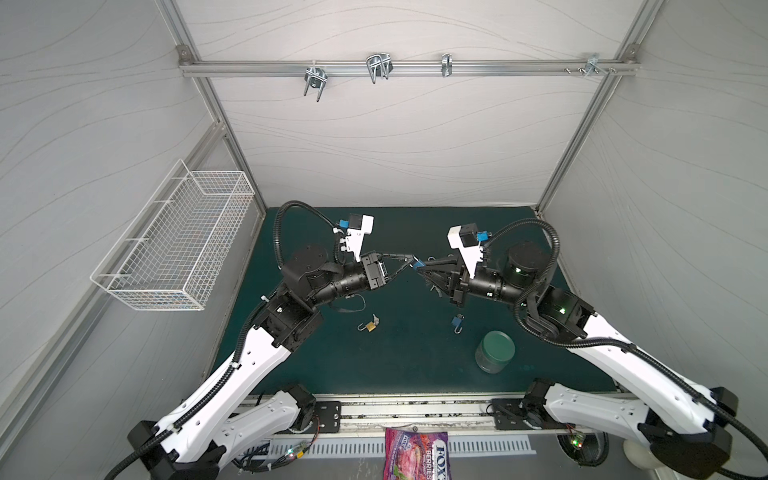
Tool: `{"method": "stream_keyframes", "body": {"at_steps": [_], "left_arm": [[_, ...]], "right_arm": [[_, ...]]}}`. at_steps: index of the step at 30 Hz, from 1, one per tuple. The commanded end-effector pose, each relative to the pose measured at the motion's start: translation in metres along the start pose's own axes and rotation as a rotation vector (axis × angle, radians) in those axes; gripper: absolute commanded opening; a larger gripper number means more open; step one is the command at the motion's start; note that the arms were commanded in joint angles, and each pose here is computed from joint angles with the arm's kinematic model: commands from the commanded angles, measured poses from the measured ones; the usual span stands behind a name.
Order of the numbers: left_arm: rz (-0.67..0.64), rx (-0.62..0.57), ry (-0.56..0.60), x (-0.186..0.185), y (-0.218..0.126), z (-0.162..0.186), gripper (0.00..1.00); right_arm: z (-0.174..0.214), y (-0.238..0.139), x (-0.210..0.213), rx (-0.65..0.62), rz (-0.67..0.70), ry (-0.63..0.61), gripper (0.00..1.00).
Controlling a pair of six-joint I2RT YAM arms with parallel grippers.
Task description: Lock with the key
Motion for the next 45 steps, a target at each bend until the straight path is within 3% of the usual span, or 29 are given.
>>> {"method": "stream_keyframes", "body": {"at_steps": [1, 9, 26, 36, 45], "left_arm": [[0.077, -0.044, 0.149, -0.035, -0.008, -0.014, 0.00], [0.111, -0.027, 0.266, -0.054, -0.012, -0.015, 0.00], [0.157, 0.001, 0.323, -0.057, -0.017, -0.005, 0.00], [0.152, 0.041, 0.336, -0.049, -0.010, -0.001, 0.00], [0.150, 0.037, 0.332, -0.051, -0.009, -0.004, 0.00]], "right_arm": [[-0.024, -0.015, 0.019, -0.046, -0.127, 0.075, 0.00], [-0.037, -0.019, 0.041, -0.028, -0.311, 0.176, 0.00], [-0.044, -0.020, 0.056, -0.039, -0.484, 0.199, 0.00], [-0.047, -0.018, 0.052, -0.051, -0.506, 0.225, 0.00], [-0.046, -0.022, 0.038, -0.052, -0.409, 0.215, 0.00]]}}
Point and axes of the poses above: each gripper's point midway between its finger pads, its own y axis out along the fingers, its own x axis along the line the jaws close on, z = x × y, the point moved 3 cm from there along -y, back along the fingers, and after that the axes turned 6 degrees about -y, right-handed, at the moved point
